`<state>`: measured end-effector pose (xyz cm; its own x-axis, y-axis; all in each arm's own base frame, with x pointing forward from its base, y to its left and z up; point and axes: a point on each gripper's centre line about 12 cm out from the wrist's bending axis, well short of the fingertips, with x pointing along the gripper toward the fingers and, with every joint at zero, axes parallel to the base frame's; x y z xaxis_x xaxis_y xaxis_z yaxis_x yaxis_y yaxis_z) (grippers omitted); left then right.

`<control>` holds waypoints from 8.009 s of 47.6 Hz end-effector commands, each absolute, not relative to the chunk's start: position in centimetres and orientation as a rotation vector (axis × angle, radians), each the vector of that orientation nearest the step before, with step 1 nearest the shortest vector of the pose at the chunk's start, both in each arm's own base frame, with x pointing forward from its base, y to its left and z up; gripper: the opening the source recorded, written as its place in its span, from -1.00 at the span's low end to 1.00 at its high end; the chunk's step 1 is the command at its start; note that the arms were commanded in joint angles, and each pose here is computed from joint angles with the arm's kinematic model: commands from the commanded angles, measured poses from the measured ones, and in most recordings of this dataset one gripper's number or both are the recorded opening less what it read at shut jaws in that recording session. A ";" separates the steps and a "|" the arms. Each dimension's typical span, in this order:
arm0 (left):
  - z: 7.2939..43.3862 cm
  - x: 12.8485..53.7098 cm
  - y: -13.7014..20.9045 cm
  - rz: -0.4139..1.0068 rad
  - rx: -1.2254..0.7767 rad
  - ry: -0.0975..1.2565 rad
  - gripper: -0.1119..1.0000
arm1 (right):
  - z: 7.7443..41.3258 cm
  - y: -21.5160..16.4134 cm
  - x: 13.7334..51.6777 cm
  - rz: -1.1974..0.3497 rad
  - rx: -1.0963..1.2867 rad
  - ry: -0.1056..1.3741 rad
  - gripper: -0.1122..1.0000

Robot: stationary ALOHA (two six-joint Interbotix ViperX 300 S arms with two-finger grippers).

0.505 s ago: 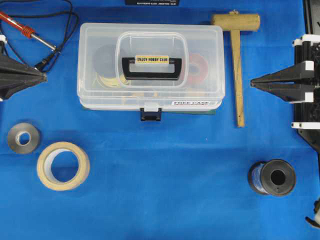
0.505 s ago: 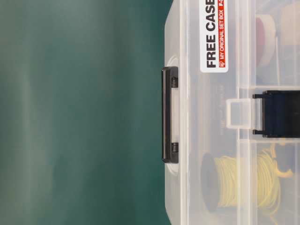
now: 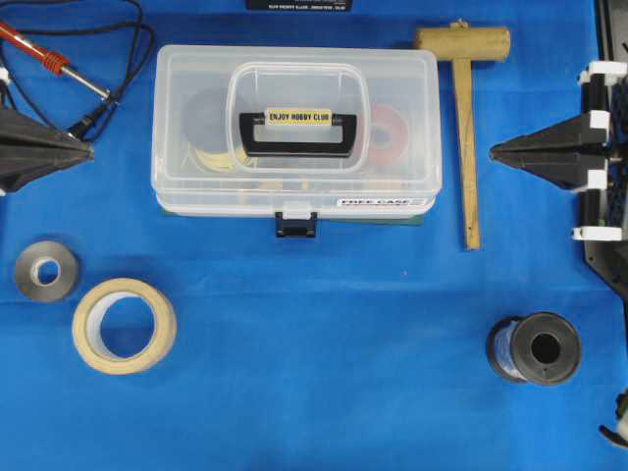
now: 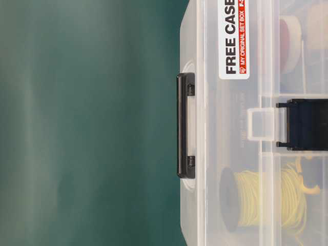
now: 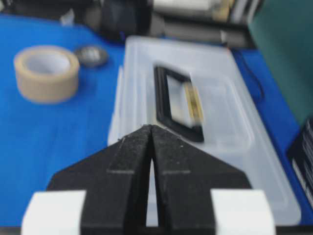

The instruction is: Open the tool box with both arms.

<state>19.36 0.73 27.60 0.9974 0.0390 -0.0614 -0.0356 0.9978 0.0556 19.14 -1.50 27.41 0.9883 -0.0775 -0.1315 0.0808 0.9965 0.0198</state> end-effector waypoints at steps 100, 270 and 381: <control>20.0 25.0 6.1 0.225 -0.004 0.481 0.82 | 22.2 -8.4 26.3 -0.305 0.091 0.595 0.71; 25.1 24.4 20.8 0.667 0.057 0.395 0.82 | 27.4 -21.9 25.9 -0.687 0.118 0.410 0.71; 23.9 24.6 3.6 0.116 0.097 0.419 0.82 | 25.4 -3.8 27.7 -0.140 0.034 0.519 0.70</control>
<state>24.60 3.68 23.30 0.8980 0.1338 -0.4192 -0.0930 0.9888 0.1163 27.80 -3.91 24.79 0.8485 -0.1266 -0.5138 0.1446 0.9895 -0.0049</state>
